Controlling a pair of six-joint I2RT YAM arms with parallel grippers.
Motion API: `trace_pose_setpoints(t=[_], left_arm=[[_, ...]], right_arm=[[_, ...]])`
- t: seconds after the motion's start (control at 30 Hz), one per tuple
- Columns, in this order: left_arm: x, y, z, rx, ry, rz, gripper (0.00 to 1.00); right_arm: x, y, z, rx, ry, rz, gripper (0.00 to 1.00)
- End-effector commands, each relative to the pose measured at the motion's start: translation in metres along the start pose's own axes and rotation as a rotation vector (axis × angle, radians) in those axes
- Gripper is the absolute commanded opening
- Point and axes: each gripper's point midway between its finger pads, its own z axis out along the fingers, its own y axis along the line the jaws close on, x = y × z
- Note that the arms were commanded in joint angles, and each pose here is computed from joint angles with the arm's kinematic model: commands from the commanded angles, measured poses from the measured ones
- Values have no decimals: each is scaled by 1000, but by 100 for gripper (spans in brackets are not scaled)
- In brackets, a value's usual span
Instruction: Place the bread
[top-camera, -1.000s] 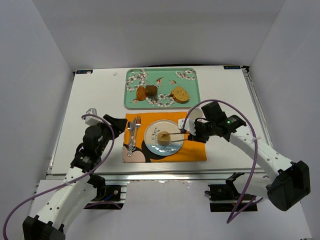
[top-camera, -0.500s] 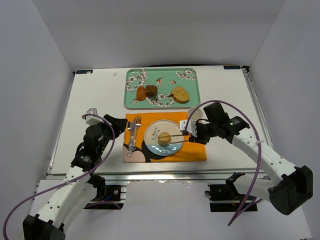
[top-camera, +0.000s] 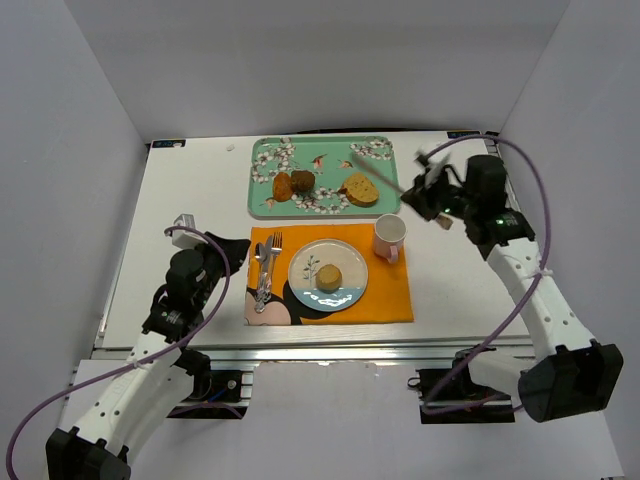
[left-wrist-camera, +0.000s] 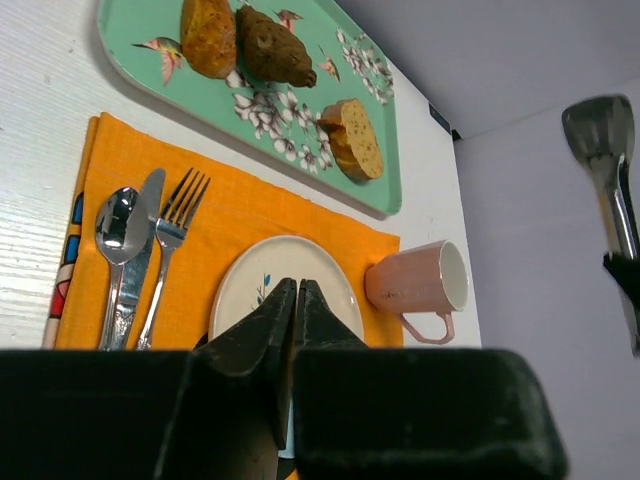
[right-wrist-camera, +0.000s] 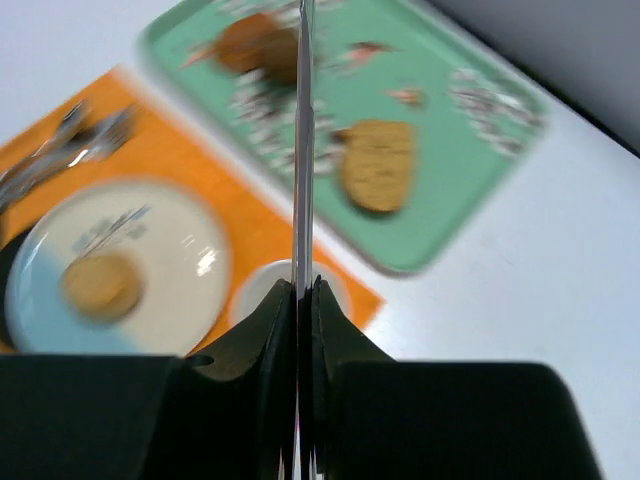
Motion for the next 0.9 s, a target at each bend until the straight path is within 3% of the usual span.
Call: trace_pose_setpoints(t=[0.0,0.1,0.13,0.27,0.4,0.43,0.47,0.5,0.6,0.63,0.87], left_arm=[[2,-15,0,67,24,-3,14],[8,-14,0,77,44,-12,25],[9,-15,0,82,46,-13,36],[10,-15,1,85,54,-11,54],[11,-15,2,82,56,-5,58],[11,-15,2,80,57,-5,58],[11,-14,2,79,58,-5,59],[11,-14,2,80,57,-7,60],[11,-14,1,81,57,-13,64],[14,-16,0,97,71,-17,64],[16,-17,0,102,82,-18,66]], right_arm=[[-5,-79,-19,304,-193,298,0],[46,-106,-21,426,-146,392,0],[63,-113,-21,466,-115,426,0],[139,-136,-23,602,7,517,0],[191,-144,-22,685,98,559,0],[207,-143,-20,699,136,581,6],[214,-141,-18,696,153,592,6],[221,-140,-17,698,174,599,16],[241,-135,-14,685,238,628,31],[248,-132,-11,674,262,638,41],[263,-135,-13,638,340,679,78]])
